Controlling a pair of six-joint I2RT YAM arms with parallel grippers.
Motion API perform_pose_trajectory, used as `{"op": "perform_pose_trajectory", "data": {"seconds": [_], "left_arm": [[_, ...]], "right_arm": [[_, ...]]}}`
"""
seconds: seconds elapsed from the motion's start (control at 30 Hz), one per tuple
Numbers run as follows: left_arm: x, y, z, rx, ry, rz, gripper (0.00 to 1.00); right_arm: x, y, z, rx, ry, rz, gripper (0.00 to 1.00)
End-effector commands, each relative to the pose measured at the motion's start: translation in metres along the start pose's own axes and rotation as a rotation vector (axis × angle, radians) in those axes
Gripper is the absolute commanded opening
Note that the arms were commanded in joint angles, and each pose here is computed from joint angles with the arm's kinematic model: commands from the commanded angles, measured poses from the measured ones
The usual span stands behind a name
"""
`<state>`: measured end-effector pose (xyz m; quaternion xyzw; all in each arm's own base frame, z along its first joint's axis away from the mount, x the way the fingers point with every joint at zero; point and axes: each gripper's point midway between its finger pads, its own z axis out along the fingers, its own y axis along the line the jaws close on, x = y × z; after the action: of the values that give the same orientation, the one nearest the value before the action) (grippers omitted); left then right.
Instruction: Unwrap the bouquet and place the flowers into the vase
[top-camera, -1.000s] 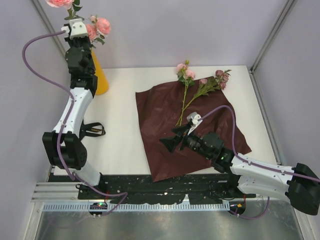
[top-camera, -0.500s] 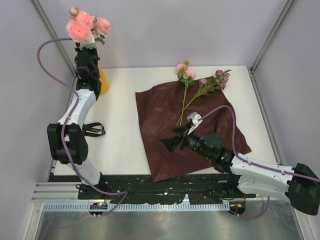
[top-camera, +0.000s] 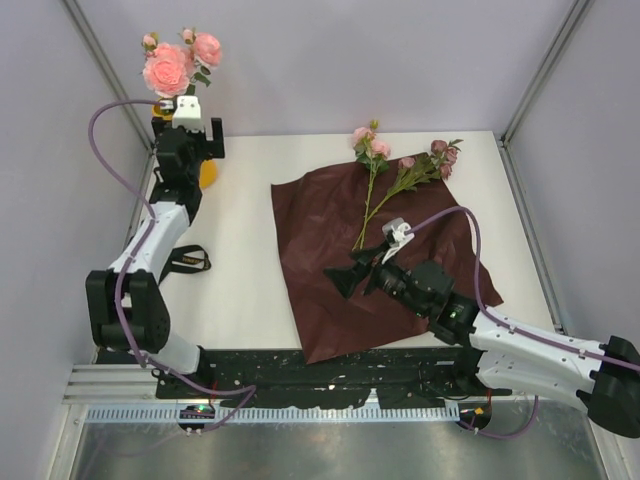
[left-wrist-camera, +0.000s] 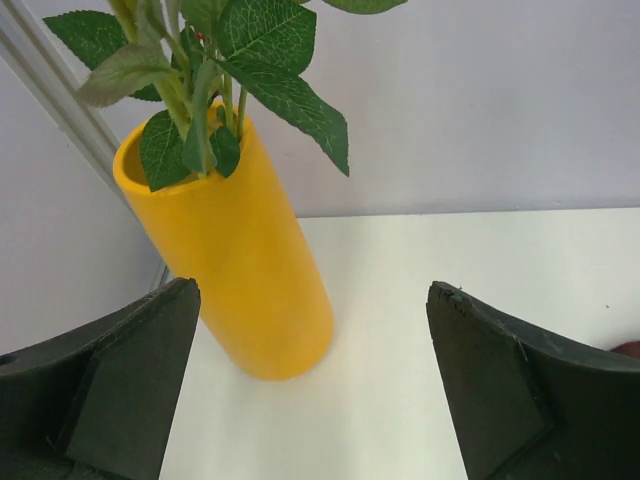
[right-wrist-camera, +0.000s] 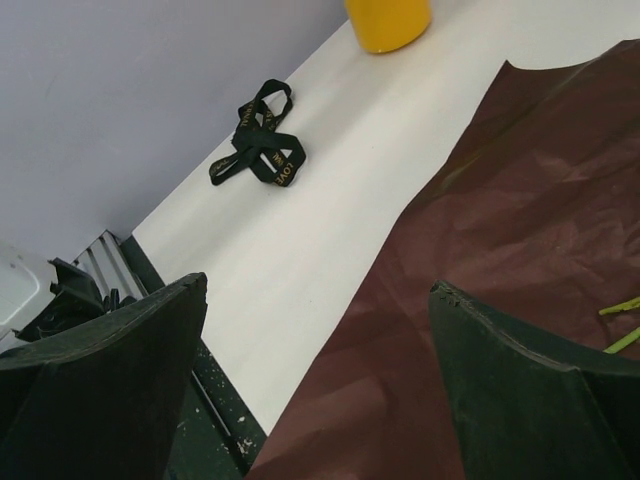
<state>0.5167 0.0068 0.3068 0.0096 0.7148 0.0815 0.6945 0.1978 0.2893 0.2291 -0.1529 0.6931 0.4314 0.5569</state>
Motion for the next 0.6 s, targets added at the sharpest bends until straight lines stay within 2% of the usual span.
{"op": "perform_pose_trajectory", "data": {"seconds": [0.0,0.2,0.3,0.43,0.57], "left_arm": [[-0.029,0.002,-0.035,0.044,-0.037,-0.032,1.0],[-0.007,-0.001,-0.078,0.052,0.081,-0.157,1.0],[0.012,-0.006,-0.096,0.064,0.146,-0.212,1.0],[0.034,-0.016,-0.129,0.099,0.277,-0.29,1.0],[0.052,-0.033,-0.164,0.175,0.34,-0.389,0.99]], "right_arm": [[-0.033,-0.005,-0.001,0.102,-0.044,0.045,0.95],[-0.029,-0.027,-0.008,0.26,-0.012,0.123,0.95],[-0.03,-0.032,-0.01,0.279,-0.026,0.131,0.96],[-0.028,-0.053,-0.018,0.379,-0.046,0.109,0.97],[-0.026,-0.082,-0.022,0.491,-0.036,0.047,1.0]]}}
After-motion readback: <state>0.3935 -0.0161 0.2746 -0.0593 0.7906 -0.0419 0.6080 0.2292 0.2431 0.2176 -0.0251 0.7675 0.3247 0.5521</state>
